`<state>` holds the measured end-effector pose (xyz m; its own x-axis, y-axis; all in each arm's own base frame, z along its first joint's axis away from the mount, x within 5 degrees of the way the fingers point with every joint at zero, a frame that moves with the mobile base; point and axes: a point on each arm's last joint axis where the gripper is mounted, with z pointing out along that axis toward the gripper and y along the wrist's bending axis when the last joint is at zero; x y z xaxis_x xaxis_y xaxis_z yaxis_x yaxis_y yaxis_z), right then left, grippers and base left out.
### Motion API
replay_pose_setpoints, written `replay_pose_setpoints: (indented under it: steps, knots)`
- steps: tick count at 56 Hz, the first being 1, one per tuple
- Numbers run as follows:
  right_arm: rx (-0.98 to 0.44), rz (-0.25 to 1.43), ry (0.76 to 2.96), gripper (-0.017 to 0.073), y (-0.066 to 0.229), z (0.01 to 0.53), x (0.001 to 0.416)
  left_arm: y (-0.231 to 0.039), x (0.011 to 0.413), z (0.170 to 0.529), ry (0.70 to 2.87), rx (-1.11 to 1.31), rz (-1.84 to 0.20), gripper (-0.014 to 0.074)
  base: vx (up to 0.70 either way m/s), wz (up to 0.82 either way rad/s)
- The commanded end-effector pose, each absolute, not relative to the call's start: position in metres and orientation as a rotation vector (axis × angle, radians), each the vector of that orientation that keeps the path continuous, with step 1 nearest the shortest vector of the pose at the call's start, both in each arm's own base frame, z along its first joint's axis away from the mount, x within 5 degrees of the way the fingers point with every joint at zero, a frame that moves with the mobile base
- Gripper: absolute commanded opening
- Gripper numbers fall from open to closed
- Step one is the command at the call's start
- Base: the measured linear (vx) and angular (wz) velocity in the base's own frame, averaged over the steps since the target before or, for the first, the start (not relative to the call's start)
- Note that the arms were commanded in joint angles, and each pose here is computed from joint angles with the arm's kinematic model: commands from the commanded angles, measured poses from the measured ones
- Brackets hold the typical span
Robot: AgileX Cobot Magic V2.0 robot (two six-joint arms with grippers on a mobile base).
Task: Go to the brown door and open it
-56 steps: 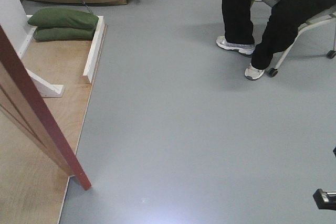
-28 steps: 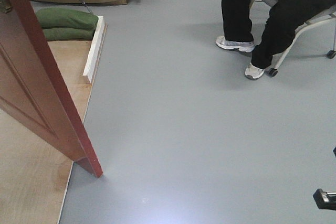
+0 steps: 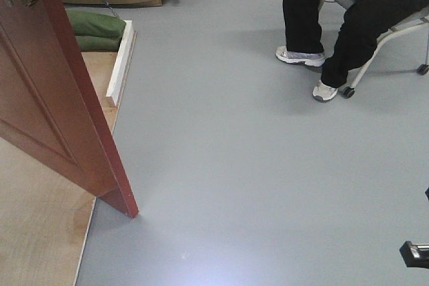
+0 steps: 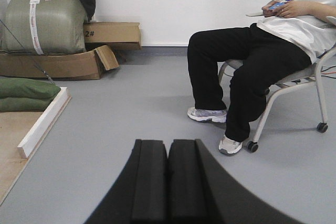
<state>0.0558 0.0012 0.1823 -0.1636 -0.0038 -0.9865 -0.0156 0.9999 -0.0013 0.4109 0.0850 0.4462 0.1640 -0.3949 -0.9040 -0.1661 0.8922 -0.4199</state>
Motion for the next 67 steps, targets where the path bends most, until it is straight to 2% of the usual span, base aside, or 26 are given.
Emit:
replay_pose_setpoints:
  steps: [1,8,22,67]
  knots:
    - [-0.018,0.0,1.646,0.0,0.001,0.189,0.056,0.066,0.394,0.478,1.344,-0.428,-0.213,-0.0006,0.0,0.0]
    - [-0.018,0.0,1.646,0.0,0.001,0.189,0.056,0.044,0.397,0.478,1.356,-0.392,-0.259,-0.0006,0.0,0.0]
    - [-0.018,0.0,1.646,0.0,0.001,0.189,0.056,0.018,0.399,0.478,1.373,-0.336,-0.322,-0.0006,0.0,0.0]
    - [-0.018,0.0,1.646,0.0,0.001,0.189,0.056,0.017,0.399,0.478,1.374,-0.333,-0.325,-0.0006,0.0,0.0]
